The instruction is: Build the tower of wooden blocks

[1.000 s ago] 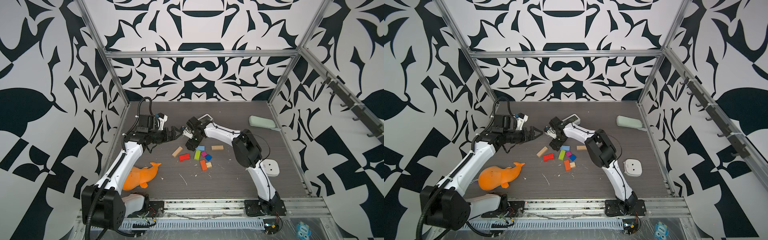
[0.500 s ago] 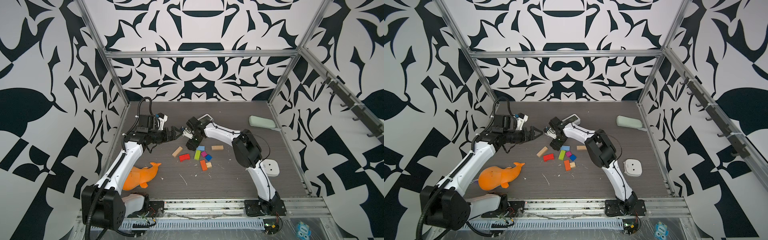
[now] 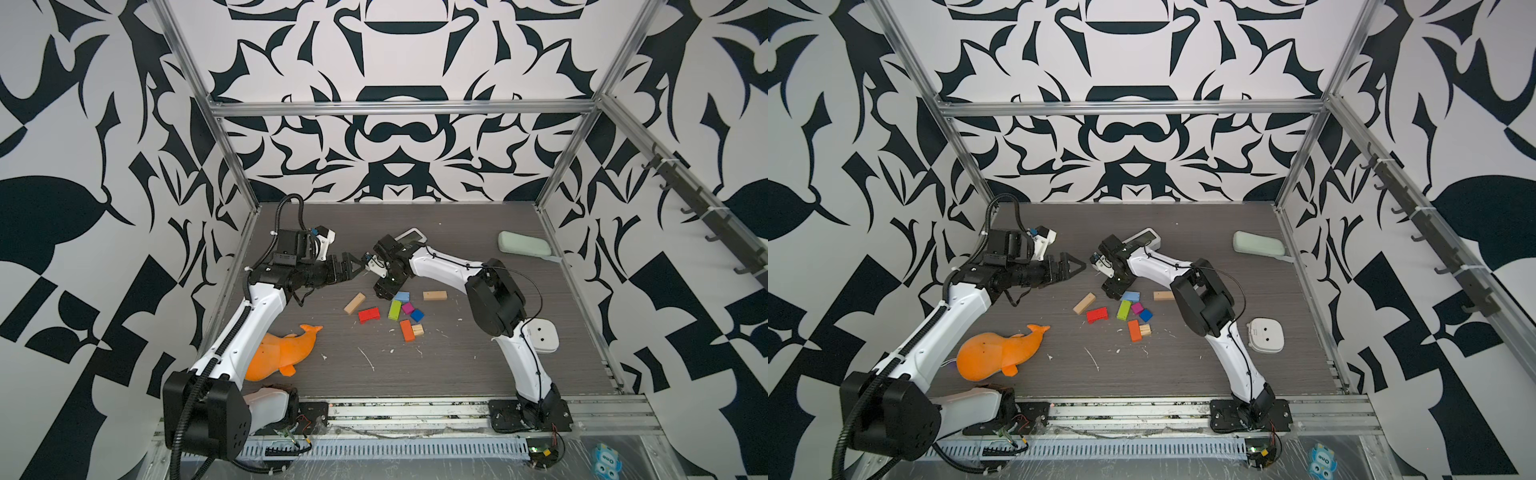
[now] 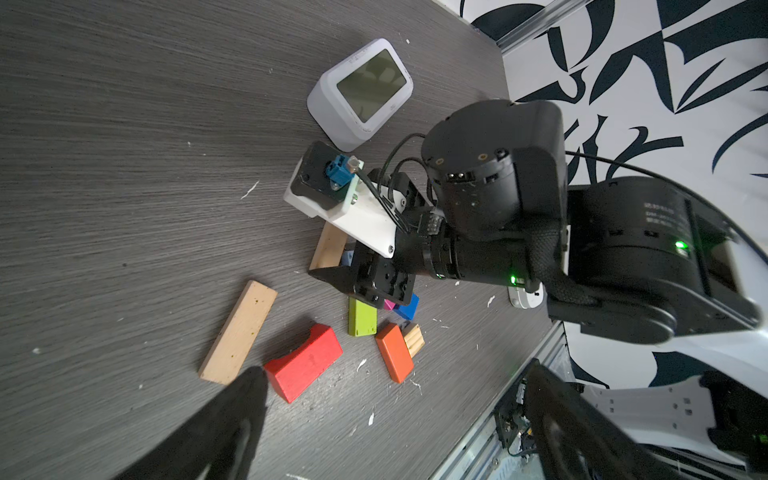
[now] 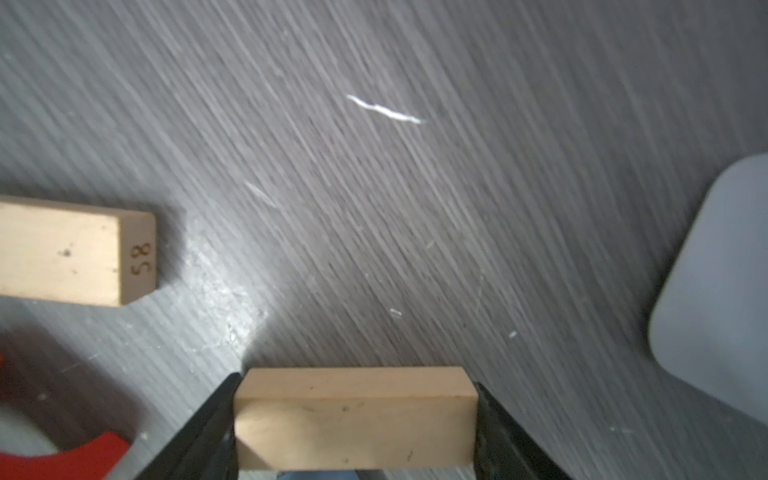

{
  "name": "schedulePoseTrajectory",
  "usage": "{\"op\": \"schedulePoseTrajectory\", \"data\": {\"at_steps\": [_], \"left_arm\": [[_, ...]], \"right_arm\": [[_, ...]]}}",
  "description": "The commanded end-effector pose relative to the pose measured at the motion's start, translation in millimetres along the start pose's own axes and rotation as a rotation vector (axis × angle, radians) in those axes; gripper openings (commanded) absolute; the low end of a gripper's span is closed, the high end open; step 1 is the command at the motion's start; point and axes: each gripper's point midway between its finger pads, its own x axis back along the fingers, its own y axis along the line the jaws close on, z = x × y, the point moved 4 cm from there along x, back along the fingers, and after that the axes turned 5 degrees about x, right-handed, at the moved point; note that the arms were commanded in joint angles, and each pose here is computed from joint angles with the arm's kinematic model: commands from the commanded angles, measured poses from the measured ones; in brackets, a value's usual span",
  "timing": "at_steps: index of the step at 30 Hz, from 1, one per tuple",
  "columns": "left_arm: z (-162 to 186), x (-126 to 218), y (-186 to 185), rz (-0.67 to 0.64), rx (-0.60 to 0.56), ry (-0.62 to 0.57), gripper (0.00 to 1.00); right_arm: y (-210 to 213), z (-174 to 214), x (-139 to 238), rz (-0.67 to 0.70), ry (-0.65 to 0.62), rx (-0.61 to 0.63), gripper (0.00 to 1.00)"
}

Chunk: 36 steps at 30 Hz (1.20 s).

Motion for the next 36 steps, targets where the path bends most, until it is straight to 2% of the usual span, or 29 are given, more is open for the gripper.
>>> {"op": "schedulePoseTrajectory", "data": {"at_steps": [1,12,25,36], "left_arm": [[1,5,-5,0.01,-0.009,-0.001,0.99],[1,6,-7,0.02,-0.008,0.001,1.0],[1,6,-8,0.021,-0.013,-0.003,0.99],[1,6,-8,0.022,-0.008,-0.005,1.0]], "right_arm": [[-3,-9,21,0.039,-0.057,-0.083,0.72],[-16,-14,41,0.122,-0.102,-0.383,0.7],[-21,1,93,0.205,-0.095,-0.556,0.7],[-12,42,123,0.239,-0.06,-0.678,0.68]]}}
